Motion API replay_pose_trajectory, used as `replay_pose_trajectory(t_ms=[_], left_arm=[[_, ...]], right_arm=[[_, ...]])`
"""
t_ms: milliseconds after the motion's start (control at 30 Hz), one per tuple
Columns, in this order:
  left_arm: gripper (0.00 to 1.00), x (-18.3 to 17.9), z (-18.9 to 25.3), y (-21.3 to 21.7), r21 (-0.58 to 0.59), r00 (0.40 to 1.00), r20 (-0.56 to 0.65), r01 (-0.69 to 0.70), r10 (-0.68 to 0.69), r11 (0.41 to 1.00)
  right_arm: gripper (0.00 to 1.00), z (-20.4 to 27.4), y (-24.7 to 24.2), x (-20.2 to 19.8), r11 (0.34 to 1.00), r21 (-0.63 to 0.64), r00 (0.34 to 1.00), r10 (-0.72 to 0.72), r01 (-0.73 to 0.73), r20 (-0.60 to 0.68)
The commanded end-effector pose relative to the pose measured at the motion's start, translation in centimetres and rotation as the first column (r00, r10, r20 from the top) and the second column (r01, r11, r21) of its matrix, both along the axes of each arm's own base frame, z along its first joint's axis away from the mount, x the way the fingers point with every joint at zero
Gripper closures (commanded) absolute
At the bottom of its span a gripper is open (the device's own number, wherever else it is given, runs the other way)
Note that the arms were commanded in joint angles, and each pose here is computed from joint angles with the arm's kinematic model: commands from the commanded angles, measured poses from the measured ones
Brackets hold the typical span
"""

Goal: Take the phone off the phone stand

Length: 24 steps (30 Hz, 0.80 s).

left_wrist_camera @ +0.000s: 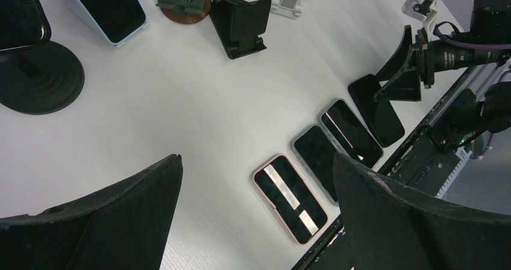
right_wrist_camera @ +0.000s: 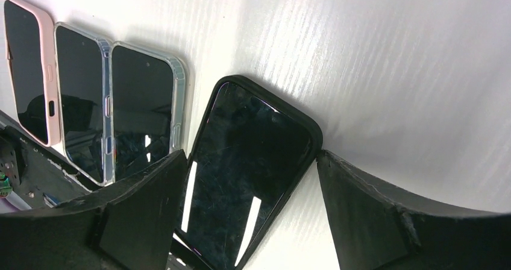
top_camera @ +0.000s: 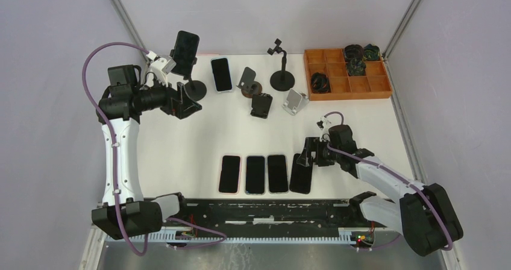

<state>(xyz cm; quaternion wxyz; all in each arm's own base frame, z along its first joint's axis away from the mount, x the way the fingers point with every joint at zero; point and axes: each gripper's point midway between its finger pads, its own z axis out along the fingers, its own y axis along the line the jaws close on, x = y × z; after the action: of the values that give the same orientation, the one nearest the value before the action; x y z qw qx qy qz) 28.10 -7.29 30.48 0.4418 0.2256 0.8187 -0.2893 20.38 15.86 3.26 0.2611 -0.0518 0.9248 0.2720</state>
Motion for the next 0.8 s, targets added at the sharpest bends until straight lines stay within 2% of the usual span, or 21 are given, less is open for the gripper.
replay_pose_trajectory(t_ms=[0, 333, 433, 567, 667, 767], left_arm=[[0.00, 0.0, 1.2, 0.1, 0.004, 0.999, 0.045, -0.002, 0.002, 1.000], [0.00, 0.1, 1.2, 0.1, 0.007, 0.999, 0.045, -0.003, 0.003, 1.000], [0.00, 0.3, 1.0, 0.1, 0.006, 0.999, 0.036, -0.005, 0.004, 1.000], [0.00, 0.6, 0.3, 0.5, 0.017, 1.000, 0.020, -0.017, 0.016, 1.000], [0.00, 0.7, -0.2, 0.8, 0.037, 1.000, 0.011, -0.028, 0.028, 0.999], [0.00, 0.7, -1.0, 1.1, 0.055, 1.000, -0.002, -0.031, 0.031, 0.998]], right_arm=[[0.14, 0.3, 0.9, 0.2, 0.999, 0.012, 0.999, 0.033, -0.033, 0.003], [0.16, 1.3, 0.9, 0.9, 1.000, -0.014, 1.000, 0.009, -0.009, 0.028], [0.14, 5.6, 0.7, 4.0, 0.999, -0.043, 0.987, -0.026, 0.033, 0.160], [0.10, 12.7, 2.7, 8.3, 1.000, 0.006, 0.948, -0.002, 0.000, 0.319], [0.08, 16.2, 6.5, 11.1, 0.995, 0.043, 0.915, 0.066, -0.090, 0.397], [0.06, 18.8, 11.3, 14.0, 0.983, 0.020, 0.876, 0.154, -0.183, 0.456]])
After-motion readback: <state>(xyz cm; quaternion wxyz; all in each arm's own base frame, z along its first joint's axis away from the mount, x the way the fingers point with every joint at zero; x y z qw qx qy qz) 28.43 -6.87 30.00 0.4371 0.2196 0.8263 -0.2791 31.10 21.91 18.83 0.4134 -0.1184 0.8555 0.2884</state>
